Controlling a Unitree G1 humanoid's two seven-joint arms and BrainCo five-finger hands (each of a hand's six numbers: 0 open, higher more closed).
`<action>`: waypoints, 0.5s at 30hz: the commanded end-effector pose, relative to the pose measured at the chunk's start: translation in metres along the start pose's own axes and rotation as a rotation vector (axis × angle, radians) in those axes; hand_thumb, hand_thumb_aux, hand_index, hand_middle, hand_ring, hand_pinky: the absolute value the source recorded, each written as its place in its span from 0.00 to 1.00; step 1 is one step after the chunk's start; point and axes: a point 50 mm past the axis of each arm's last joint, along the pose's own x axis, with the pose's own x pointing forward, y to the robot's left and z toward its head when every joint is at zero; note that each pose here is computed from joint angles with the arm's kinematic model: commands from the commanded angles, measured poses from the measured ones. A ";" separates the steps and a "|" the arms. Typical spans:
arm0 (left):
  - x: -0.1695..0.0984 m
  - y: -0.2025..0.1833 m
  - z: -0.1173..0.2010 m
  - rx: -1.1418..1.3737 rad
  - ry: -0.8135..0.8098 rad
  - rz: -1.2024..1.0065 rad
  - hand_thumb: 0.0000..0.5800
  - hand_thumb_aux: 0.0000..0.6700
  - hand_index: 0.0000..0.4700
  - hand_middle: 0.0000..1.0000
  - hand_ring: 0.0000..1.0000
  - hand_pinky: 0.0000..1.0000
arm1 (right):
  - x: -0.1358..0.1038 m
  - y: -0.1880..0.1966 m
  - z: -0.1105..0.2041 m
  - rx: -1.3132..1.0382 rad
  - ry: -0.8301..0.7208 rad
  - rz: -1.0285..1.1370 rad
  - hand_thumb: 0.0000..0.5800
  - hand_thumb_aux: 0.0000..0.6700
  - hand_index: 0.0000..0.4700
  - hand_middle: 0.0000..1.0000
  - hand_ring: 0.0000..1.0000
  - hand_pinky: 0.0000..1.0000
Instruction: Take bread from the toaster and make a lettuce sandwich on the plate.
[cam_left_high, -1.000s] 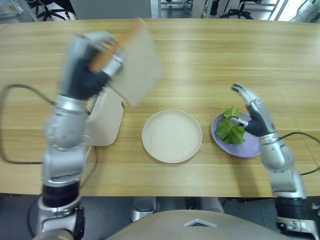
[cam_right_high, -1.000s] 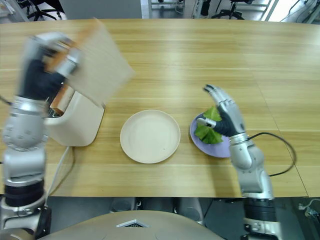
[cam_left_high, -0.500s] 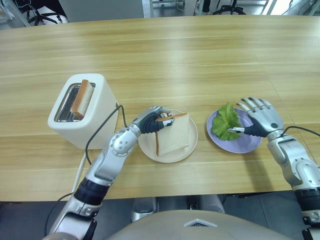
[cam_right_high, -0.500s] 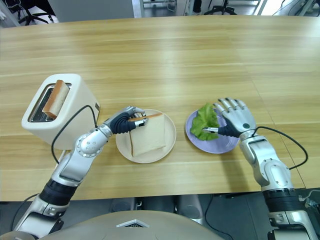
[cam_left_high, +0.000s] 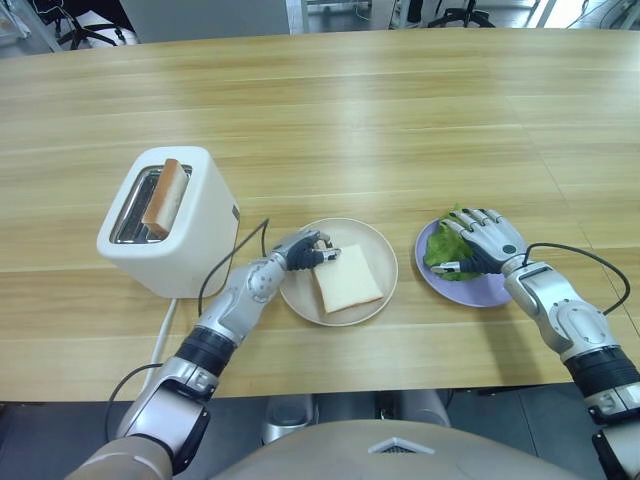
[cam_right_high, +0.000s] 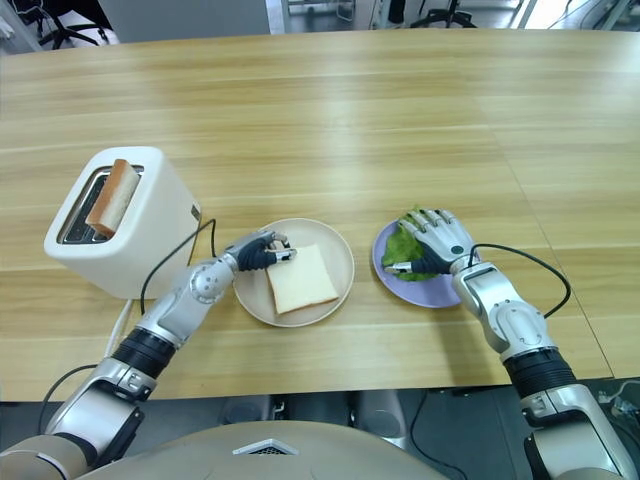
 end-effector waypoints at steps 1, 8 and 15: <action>-0.011 0.014 0.008 0.157 -0.047 0.084 0.00 0.00 0.00 0.73 0.73 0.73 | 0.000 0.005 -0.007 -0.051 0.024 0.058 0.00 0.00 0.00 0.00 0.00 0.00; -0.056 0.057 0.035 0.306 -0.150 0.337 0.00 0.00 0.00 0.00 0.00 0.00 | 0.001 0.007 -0.010 -0.095 0.041 0.103 0.25 0.13 0.13 0.00 0.00 0.00; -0.123 0.102 0.049 0.233 -0.195 0.741 0.00 0.00 0.00 0.00 0.00 0.00 | 0.002 0.007 -0.007 -0.114 0.021 0.111 1.00 1.00 0.98 0.00 0.00 0.00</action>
